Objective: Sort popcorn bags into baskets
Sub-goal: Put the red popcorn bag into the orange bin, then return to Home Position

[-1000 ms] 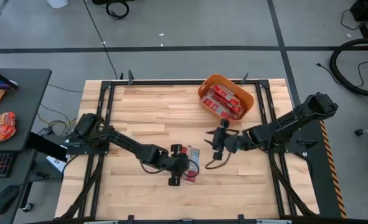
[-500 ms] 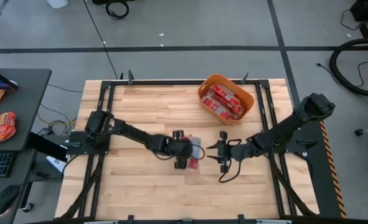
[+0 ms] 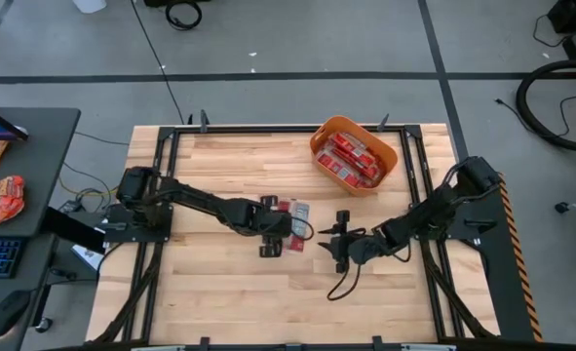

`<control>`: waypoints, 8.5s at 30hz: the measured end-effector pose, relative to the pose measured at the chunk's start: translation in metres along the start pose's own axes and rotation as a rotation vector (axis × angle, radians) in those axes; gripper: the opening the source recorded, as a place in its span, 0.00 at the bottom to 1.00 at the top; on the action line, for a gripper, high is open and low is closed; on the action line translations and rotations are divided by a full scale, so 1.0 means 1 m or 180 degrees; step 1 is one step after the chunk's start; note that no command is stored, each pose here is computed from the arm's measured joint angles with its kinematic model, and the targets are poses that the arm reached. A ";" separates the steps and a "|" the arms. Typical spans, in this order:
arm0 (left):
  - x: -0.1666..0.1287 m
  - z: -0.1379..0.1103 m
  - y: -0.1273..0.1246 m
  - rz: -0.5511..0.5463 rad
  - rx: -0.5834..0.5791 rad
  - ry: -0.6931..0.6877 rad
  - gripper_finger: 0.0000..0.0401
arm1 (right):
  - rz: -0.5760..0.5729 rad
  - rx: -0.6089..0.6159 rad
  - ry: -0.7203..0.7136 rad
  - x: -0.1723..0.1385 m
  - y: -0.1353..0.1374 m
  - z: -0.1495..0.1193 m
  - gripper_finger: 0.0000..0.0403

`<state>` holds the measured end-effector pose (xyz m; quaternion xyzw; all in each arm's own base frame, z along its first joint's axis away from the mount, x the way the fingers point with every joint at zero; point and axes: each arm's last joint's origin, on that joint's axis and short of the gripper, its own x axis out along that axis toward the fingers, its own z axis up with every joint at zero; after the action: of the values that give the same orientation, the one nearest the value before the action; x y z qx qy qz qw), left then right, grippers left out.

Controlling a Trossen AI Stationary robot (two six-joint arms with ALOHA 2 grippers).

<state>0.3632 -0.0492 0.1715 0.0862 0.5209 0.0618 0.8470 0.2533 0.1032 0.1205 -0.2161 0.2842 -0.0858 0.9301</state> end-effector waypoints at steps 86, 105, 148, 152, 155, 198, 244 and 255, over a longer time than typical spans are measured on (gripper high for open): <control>0.031 -0.002 -0.037 0.0989 0.2623 0.0112 0.01 | 0.0432 0.1150 0.1290 -0.005 -0.082 0.021 0.39; -0.042 0.033 -0.019 0.1413 0.2127 -0.0337 0.01 | 0.0036 0.1011 0.1086 -0.062 -0.063 0.032 0.39; -0.024 0.085 0.135 0.2281 0.0961 -0.1699 0.01 | 0.0105 0.2095 0.0491 -0.107 -0.009 0.040 0.39; -0.012 0.096 0.143 0.2428 0.1017 -0.1601 0.01 | 0.0085 0.2113 0.0476 -0.104 -0.005 0.040 0.39; -0.002 0.106 0.151 0.2488 0.1011 -0.1577 0.01 | 0.0093 0.2119 0.0474 -0.101 -0.002 0.040 0.39; -0.015 0.110 0.106 0.0847 0.1322 -0.1249 0.26 | -0.0197 0.2063 0.0703 -0.121 -0.001 0.020 0.39; -0.146 -0.075 0.001 0.0662 -0.0116 -0.2253 0.16 | -0.0075 0.1922 -0.0200 -0.160 -0.095 -0.011 0.03; -0.169 -0.130 0.024 0.0478 -0.0640 -0.2734 0.16 | 0.0053 0.2000 -0.0699 -0.174 -0.112 -0.031 0.03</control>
<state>0.1710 -0.0476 0.2664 0.0589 0.1056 0.1320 0.9838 0.0885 0.0413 0.2332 0.0756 0.1436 -0.1378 0.9771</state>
